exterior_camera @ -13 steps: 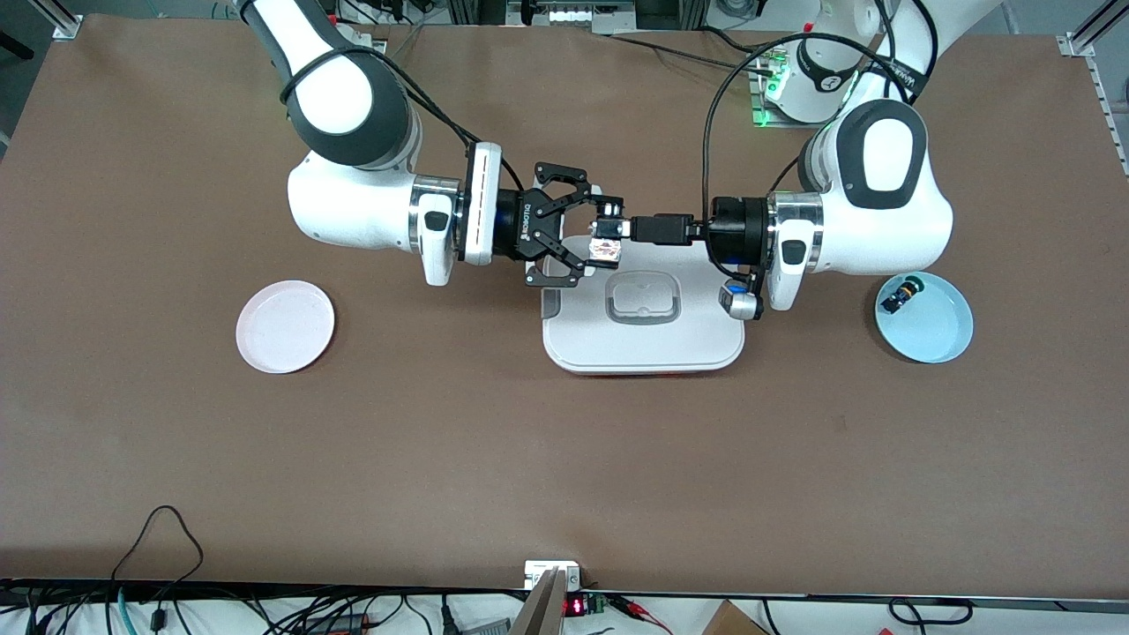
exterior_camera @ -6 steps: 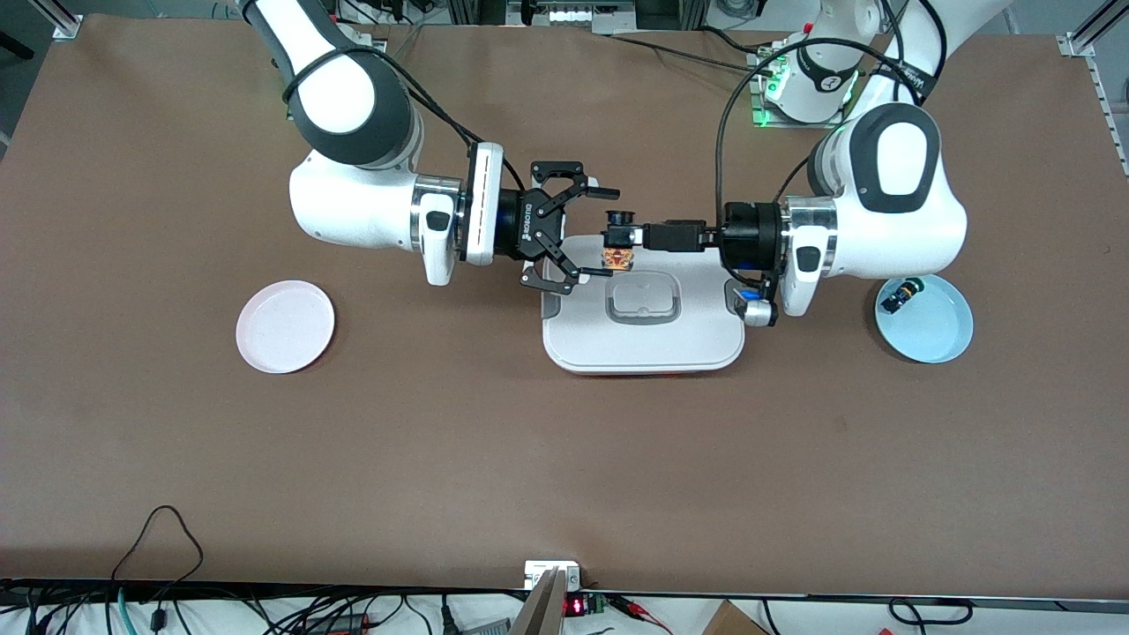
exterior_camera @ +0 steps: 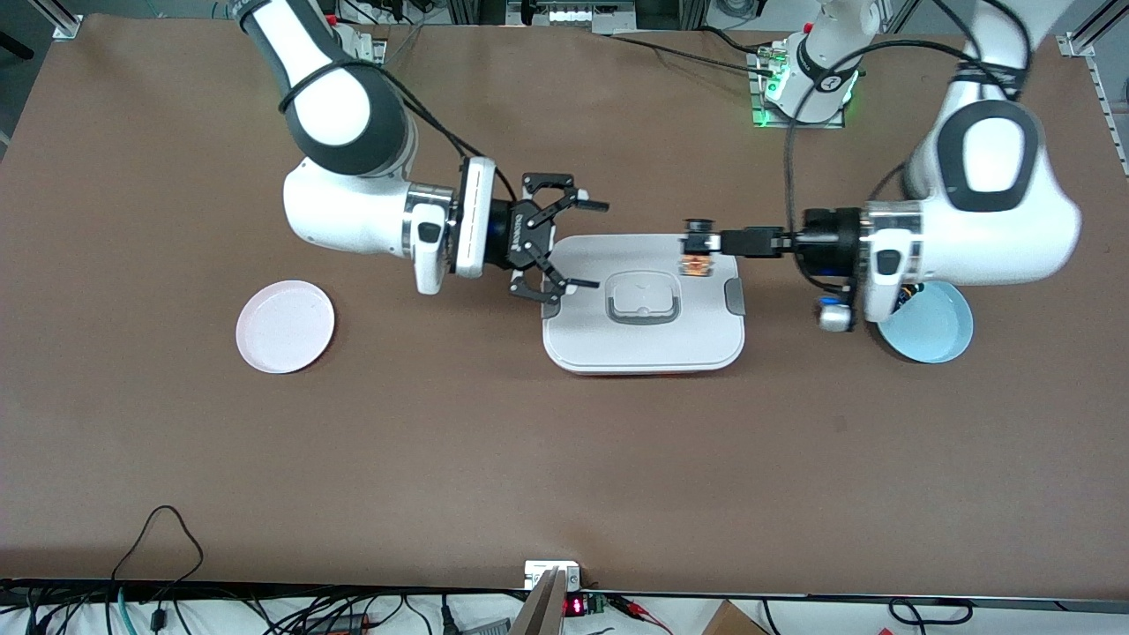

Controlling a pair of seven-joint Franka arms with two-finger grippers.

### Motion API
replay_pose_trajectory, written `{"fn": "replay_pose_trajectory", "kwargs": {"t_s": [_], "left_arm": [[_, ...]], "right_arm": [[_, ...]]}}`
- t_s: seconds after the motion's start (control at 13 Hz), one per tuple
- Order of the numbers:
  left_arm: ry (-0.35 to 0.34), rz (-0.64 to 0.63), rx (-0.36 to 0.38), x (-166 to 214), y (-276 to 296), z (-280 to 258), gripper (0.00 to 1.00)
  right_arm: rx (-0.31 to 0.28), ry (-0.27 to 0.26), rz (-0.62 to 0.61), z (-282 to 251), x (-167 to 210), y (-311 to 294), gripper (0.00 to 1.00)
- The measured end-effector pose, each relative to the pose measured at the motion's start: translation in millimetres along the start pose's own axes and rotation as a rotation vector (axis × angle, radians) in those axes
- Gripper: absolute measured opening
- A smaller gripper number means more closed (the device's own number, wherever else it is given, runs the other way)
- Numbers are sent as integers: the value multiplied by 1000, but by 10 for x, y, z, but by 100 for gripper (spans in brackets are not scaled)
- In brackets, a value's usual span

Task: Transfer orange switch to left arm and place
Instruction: 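Carry the switch to the blue plate while the right gripper withdraws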

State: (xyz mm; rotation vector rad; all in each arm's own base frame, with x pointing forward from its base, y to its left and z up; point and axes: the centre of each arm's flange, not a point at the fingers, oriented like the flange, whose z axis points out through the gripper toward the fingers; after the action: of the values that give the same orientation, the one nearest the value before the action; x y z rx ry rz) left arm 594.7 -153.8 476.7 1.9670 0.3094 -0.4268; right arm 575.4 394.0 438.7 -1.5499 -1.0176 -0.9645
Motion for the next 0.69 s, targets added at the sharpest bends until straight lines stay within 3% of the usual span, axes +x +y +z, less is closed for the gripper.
{"fn": "replay_pose_trajectory", "kwargs": {"t_s": [0.15,0.39,0.54,0.69], "left_arm": [[16,0,170,14,-340,-477,34],[59,42,490,57,-813,-968,34],[71,86,713,90,-1097,-1263,34],[73,107,875,144,-1395,-1597,34]], "right_arm": [[-56,-21,39,-375,-193,189,100],[-147,-63,131,-1000,-590,404,100],[-197,-136,235,-1394,-853,526,100],[-254,-223,396,-1767,-971,655,100]]}}
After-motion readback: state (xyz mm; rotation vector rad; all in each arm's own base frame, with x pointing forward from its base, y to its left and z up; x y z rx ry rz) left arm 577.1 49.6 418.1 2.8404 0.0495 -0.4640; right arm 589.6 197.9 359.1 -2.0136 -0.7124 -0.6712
